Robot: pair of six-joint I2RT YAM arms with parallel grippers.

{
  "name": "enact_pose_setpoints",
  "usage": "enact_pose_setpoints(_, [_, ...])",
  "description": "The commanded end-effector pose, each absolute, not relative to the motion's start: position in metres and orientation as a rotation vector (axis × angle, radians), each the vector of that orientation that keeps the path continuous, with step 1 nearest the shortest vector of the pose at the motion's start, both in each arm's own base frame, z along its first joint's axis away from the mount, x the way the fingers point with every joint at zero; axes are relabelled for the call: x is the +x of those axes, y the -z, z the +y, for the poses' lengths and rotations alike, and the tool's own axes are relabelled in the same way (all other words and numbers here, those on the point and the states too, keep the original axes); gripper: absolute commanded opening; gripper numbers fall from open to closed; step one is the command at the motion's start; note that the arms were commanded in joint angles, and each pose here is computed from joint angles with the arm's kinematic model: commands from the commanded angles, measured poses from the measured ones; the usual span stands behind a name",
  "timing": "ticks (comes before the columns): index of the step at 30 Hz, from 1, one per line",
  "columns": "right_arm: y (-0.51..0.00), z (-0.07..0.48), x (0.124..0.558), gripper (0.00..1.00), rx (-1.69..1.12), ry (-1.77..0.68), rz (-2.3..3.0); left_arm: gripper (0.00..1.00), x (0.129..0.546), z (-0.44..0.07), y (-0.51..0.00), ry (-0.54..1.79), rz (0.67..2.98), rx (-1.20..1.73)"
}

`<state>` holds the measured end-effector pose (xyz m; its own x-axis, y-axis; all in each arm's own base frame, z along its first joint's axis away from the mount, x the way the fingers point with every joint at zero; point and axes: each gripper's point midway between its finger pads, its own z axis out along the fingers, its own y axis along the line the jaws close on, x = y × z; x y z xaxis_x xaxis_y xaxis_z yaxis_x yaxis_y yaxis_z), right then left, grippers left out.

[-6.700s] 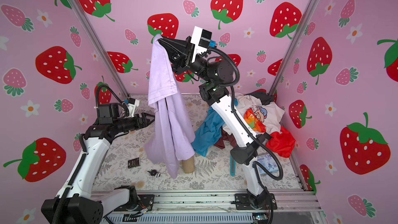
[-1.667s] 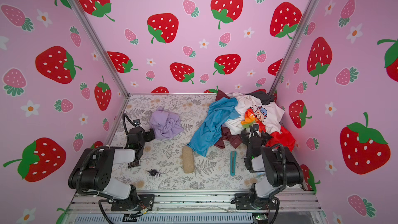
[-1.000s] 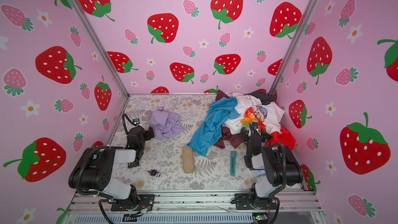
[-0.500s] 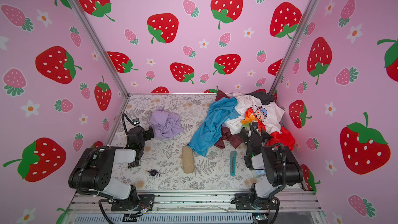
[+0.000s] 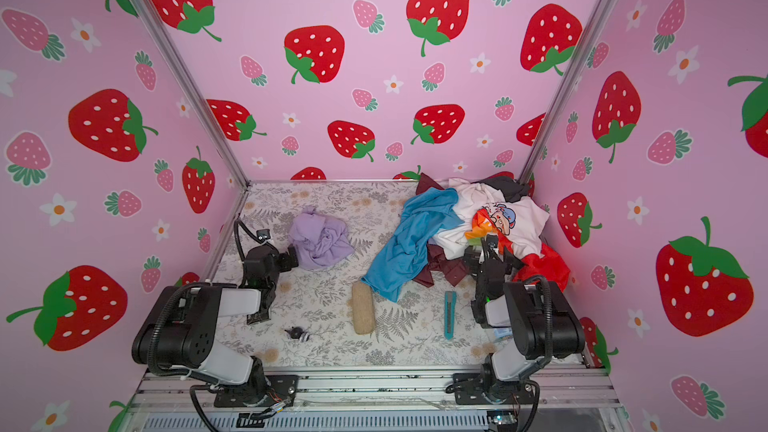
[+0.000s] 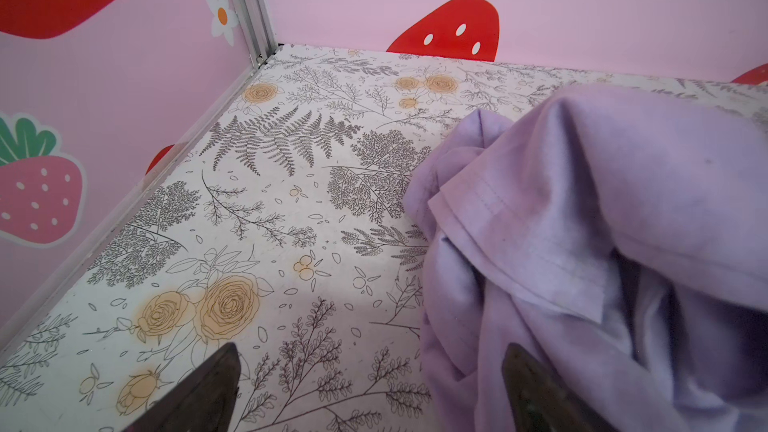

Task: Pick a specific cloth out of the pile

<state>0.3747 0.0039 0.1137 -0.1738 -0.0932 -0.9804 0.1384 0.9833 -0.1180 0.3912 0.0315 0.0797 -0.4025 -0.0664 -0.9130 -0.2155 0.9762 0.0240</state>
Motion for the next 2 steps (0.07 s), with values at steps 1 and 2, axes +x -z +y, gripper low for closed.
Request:
enact_pose_setpoints(1, [-0.1221,0.0048,0.3799,1.00,0.023,0.206,1.708,0.99,0.3989,0.0292,-0.0876,-0.151,1.971,-0.189])
enact_pose_setpoints(2, [-0.1224,0.0048,0.3798,1.00,0.025,0.206,1.707,0.99,0.3990,0.0290,-0.0874,-0.151,1.971,-0.187])
